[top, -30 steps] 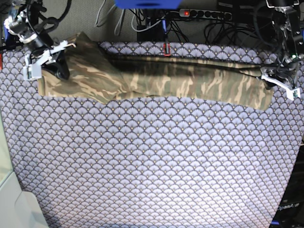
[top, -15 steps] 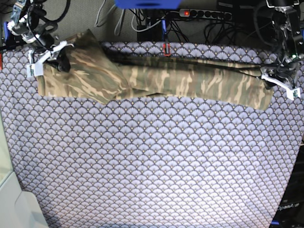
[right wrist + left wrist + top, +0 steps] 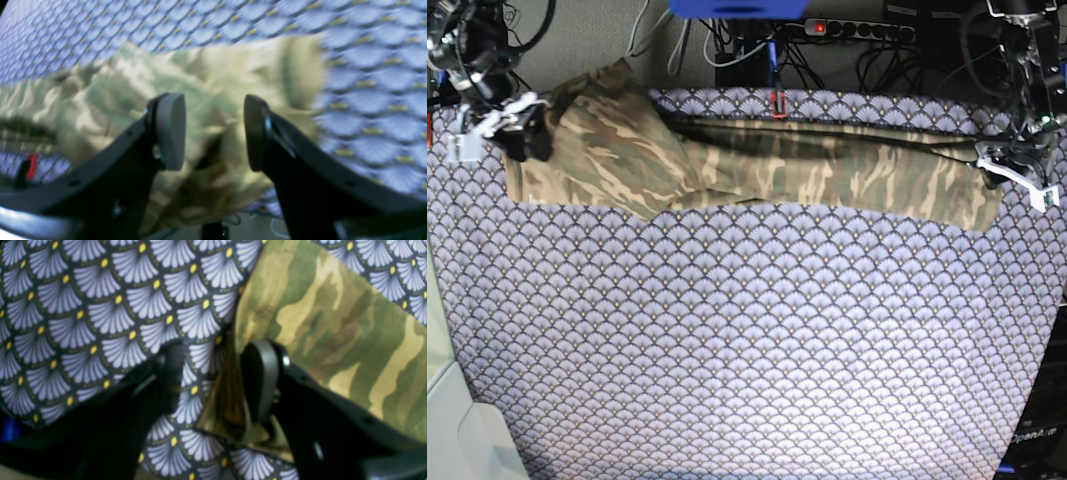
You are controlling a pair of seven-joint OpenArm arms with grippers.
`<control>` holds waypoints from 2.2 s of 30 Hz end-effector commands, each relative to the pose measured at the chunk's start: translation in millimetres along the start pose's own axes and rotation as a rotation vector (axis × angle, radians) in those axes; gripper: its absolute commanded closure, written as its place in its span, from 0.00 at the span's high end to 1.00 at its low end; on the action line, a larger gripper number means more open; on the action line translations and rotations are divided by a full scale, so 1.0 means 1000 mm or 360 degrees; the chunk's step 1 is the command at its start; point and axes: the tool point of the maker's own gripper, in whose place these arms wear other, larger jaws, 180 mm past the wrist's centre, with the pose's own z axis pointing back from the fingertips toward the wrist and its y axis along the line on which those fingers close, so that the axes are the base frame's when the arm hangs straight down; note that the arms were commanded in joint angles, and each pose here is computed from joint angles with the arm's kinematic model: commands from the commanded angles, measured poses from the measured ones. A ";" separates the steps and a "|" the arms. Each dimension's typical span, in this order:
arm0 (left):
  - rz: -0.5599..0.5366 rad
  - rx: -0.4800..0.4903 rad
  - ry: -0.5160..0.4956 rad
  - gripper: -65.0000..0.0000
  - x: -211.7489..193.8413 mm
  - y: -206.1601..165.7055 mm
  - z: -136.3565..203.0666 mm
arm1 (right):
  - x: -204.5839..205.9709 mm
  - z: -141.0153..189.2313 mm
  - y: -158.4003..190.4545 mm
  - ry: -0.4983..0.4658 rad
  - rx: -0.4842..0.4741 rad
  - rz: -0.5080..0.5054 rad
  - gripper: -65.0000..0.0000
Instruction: Fold the T-shirt properly
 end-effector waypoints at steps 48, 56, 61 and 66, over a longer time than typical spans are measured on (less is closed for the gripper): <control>-0.0023 0.0006 -0.0145 0.46 0.041 0.001 0.001 | -0.128 0.038 0.011 0.0465 -0.0020 -0.0662 0.46; -0.0019 0.0004 -0.0143 0.46 0.040 0.000 0.000 | -0.121 0.023 0.022 0.0457 0.0058 -0.0634 0.46; -0.0019 0.0004 -0.0143 0.46 0.040 0.000 0.000 | -0.116 0.016 0.026 0.0438 0.0087 -0.0626 0.46; -0.0021 0.0006 -0.0141 0.46 0.040 0.001 0.001 | -0.115 0.015 0.024 0.0425 0.0080 -0.0627 0.46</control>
